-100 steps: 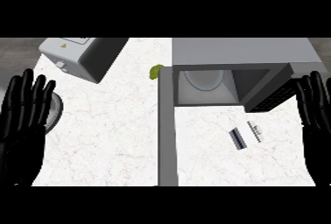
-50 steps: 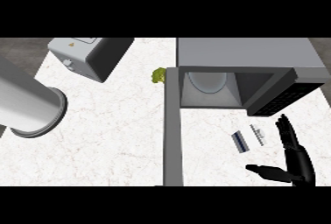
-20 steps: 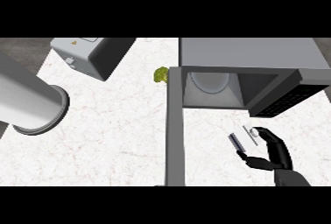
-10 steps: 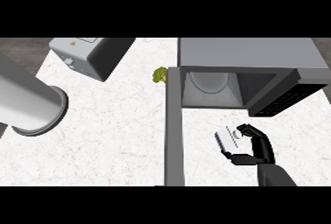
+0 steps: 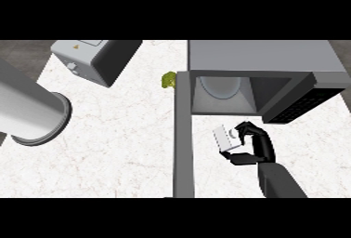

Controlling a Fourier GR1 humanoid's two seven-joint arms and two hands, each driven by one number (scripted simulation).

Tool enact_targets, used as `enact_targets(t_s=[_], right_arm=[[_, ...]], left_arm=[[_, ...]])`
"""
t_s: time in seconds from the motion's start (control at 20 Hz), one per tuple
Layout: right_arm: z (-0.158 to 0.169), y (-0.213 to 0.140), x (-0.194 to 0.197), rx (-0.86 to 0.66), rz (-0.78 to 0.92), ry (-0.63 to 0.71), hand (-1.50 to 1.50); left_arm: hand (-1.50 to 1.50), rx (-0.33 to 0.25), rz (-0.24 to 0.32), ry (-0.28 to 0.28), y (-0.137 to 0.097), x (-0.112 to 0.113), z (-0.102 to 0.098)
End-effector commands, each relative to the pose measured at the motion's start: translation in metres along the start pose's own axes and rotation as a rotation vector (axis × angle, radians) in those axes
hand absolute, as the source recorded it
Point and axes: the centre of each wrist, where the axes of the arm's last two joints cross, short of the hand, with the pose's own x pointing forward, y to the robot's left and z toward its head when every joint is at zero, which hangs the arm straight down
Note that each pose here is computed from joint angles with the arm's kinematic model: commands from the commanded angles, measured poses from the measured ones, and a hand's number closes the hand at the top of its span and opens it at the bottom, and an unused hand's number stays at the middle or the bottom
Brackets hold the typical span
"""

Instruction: Pick up the milk, place it into the microwave and close the microwave

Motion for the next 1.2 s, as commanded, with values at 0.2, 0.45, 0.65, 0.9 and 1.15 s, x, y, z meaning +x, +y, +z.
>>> enact_targets(t_s=[0.2, 0.45, 0.65, 0.9, 1.15], right_arm=[[-0.066, 0.006, 0.035, -0.018, 0.086, -0.107, 1.50], [-0.110, 0.008, 0.063, -0.011, 0.100, -0.100, 1.50], [-0.119, -0.026, 0.071, -0.030, 0.145, -0.071, 1.50], [-0.154, -0.027, 0.101, -0.018, 0.163, -0.053, 1.50], [-0.168, -0.033, 0.116, -0.058, 0.238, -0.050, 1.50]], left_arm=[[-1.50, 0.008, 0.013, 0.038, -0.010, -0.010, 0.002], [-1.50, -0.006, -0.004, 0.016, -0.005, 0.004, -0.005], [-1.50, -0.016, -0.007, 0.036, 0.015, -0.003, -0.017], [-1.50, -0.046, 0.022, 0.031, 0.018, -0.015, -0.020], [-1.50, -0.067, -0.002, -0.005, 0.020, -0.004, -0.024]])
